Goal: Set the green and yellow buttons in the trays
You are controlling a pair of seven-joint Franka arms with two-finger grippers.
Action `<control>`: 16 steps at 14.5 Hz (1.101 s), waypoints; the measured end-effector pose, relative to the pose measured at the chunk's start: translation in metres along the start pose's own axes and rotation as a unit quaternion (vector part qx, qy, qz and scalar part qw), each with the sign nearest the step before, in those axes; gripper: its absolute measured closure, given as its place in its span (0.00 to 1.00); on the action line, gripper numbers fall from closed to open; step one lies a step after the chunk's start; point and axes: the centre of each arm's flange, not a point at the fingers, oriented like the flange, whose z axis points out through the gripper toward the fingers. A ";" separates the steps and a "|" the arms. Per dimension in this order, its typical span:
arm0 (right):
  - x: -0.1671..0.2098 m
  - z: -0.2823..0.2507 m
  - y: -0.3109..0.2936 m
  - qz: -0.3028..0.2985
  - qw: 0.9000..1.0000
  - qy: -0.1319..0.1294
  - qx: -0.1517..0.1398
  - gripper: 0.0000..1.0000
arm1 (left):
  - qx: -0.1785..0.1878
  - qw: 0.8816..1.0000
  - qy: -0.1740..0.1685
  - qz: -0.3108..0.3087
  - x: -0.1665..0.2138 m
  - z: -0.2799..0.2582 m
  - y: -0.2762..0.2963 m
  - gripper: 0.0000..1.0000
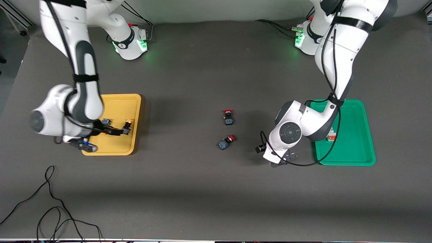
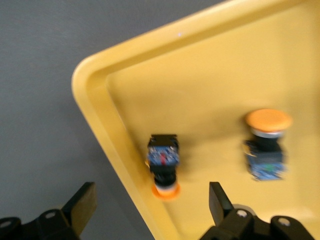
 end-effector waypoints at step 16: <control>-0.057 -0.264 0.047 -0.081 0.996 0.034 -0.029 0.00 | 0.006 0.999 -0.029 0.023 0.041 -0.181 -0.079 0.59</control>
